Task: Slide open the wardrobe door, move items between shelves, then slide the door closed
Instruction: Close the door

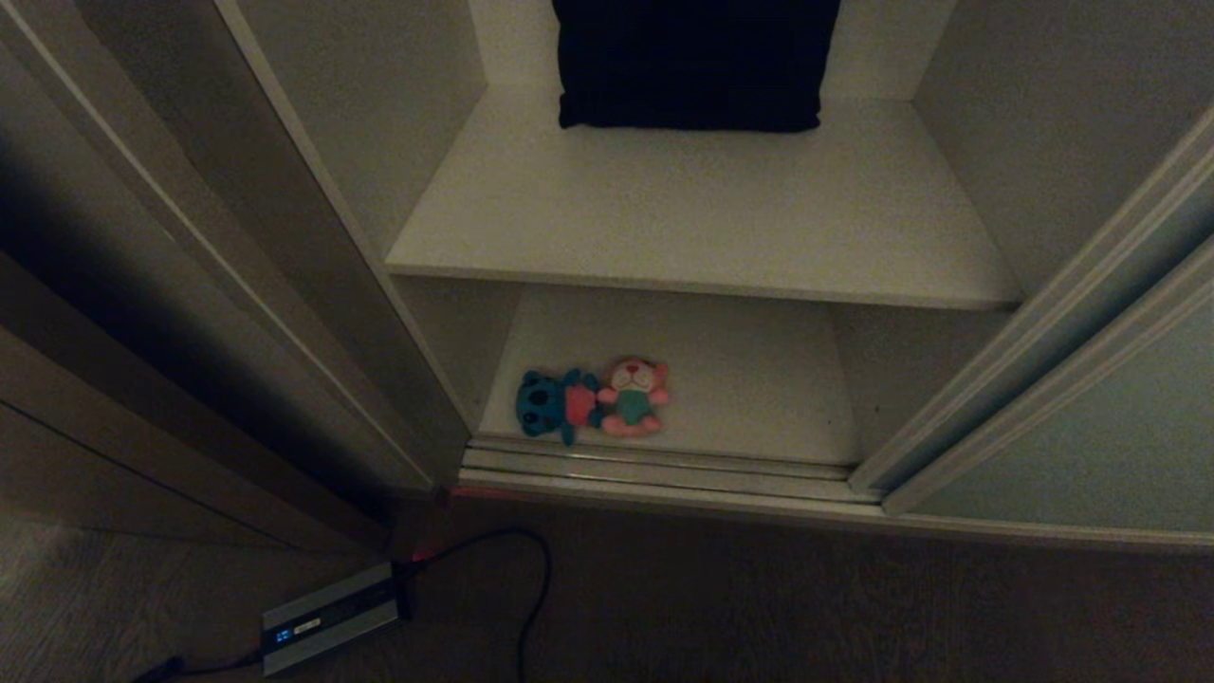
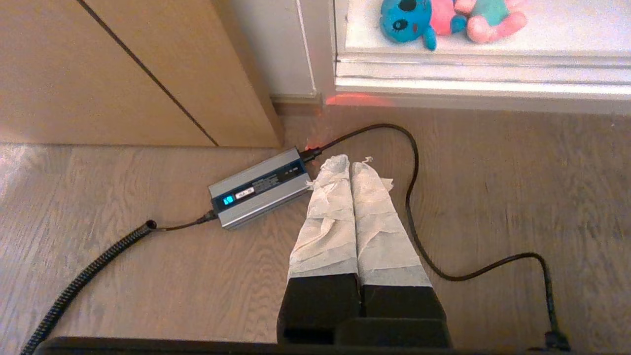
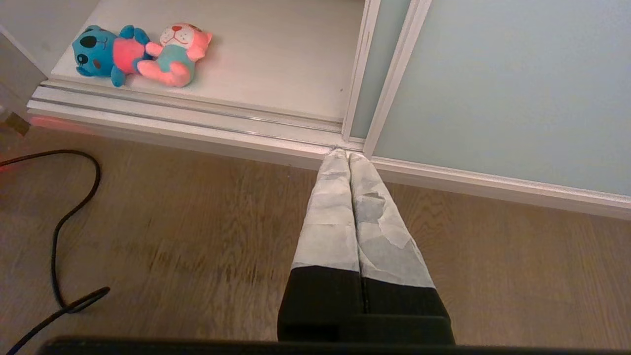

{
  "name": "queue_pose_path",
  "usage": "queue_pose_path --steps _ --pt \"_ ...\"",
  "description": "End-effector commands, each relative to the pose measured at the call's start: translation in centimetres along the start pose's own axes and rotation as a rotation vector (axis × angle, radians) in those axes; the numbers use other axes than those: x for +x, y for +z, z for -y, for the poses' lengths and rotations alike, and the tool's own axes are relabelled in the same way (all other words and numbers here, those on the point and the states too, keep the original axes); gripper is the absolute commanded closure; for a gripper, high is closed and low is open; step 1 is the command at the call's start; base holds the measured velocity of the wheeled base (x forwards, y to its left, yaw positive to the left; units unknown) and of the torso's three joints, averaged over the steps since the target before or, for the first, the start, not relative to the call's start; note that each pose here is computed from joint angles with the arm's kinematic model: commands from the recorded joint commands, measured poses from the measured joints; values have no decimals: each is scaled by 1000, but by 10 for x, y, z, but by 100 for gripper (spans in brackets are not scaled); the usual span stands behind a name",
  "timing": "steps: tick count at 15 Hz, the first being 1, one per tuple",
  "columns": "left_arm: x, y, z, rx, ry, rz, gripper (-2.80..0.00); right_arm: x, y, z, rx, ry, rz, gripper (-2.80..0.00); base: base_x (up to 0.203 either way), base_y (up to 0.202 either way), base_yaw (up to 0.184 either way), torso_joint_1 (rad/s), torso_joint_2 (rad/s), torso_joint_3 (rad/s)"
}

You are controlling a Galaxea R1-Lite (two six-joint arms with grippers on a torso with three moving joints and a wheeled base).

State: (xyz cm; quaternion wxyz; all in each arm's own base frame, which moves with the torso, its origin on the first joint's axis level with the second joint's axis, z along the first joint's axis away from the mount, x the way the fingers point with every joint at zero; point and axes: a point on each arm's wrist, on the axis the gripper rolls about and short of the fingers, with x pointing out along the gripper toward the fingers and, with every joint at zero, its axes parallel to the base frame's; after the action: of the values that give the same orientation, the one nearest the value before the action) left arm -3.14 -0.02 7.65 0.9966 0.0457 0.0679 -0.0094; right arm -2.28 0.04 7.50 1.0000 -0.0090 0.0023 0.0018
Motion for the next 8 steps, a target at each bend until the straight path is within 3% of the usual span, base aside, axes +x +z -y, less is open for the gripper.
queue_pose_path --steps 1,8 --pt "0 0 0 -12 2 -2 0 0 -1 0 0 0 -6 0 0 0 0 12 2 131" --pt "1 1 0 -28 7 11 0 0 -1 0 -3 1 -3 0 0 0 0 2 1 22"
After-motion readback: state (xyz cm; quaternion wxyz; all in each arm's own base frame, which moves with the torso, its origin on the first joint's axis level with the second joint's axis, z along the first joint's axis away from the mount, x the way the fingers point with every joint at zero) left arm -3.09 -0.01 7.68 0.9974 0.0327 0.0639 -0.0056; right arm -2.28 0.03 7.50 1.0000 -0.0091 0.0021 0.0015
